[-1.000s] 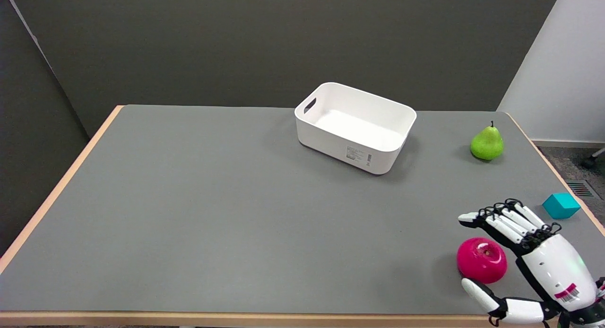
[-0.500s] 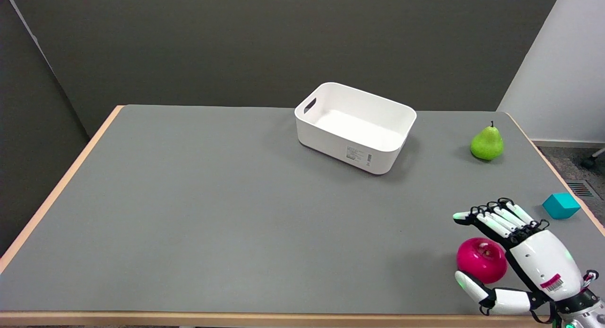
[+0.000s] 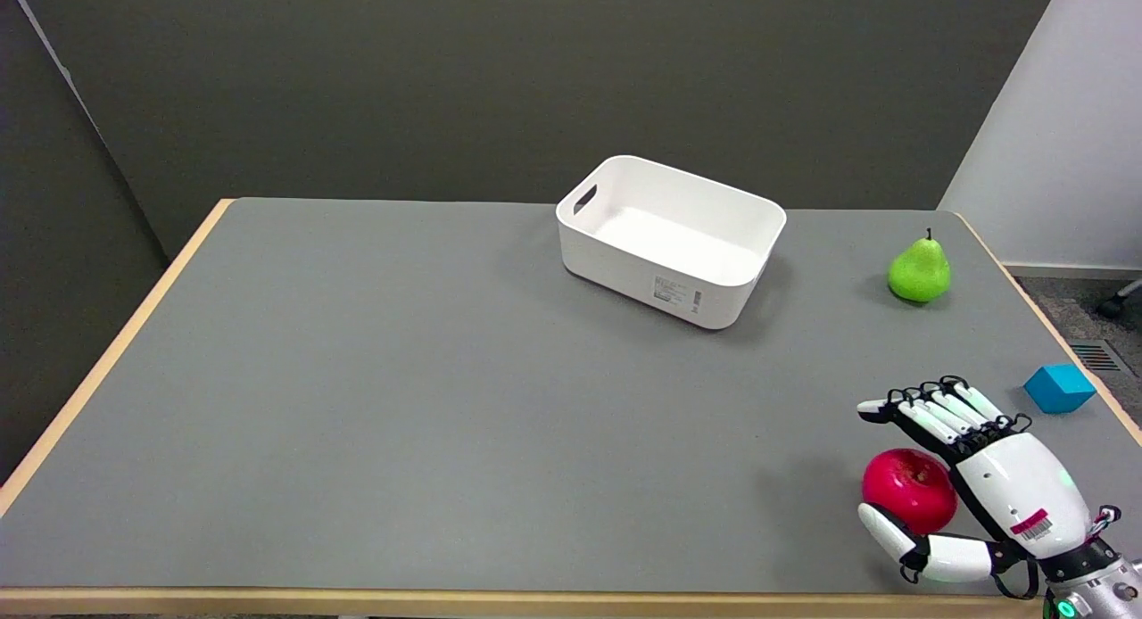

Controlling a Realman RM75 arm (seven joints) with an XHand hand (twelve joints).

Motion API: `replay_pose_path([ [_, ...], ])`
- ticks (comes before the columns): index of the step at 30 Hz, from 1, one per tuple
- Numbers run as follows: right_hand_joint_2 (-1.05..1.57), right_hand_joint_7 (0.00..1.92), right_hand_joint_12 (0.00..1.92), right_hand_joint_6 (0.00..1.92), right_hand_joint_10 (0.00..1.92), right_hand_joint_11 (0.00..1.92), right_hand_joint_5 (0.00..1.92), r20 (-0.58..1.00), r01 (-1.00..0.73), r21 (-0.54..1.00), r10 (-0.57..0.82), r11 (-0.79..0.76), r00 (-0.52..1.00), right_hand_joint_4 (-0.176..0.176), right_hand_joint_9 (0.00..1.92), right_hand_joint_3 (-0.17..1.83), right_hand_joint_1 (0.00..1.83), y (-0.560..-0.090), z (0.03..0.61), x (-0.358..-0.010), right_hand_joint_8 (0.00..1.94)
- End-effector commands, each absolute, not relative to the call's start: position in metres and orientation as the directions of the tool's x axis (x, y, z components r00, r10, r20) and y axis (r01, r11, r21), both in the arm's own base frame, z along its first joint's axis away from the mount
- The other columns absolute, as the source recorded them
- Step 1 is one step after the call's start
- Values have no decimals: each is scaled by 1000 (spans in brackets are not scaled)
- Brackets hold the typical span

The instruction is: Pick up the red apple.

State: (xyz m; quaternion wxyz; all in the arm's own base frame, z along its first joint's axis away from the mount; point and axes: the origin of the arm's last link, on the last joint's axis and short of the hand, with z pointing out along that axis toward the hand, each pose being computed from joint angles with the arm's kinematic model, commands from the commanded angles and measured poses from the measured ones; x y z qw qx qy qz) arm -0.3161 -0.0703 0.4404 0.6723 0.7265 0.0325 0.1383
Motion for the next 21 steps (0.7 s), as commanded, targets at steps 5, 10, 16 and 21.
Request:
replay_pose_path([
  [5, 605, 503, 1357, 678, 989, 166, 364, 139, -135, 990, 209, -33, 968, 60, 337, 822, 312, -71, 452, -326, 552],
  [10, 608, 505, 1359, 699, 991, 170, 372, 143, -141, 990, 197, -21, 970, 58, 340, 821, 310, -69, 453, -329, 553],
  [16, 613, 508, 1362, 745, 994, 176, 386, 151, -150, 989, 182, -16, 972, 58, 344, 816, 310, -66, 451, -334, 555],
  [21, 616, 510, 1363, 778, 995, 177, 397, 159, -158, 987, 172, -16, 972, 60, 347, 815, 309, -64, 449, -337, 558],
])
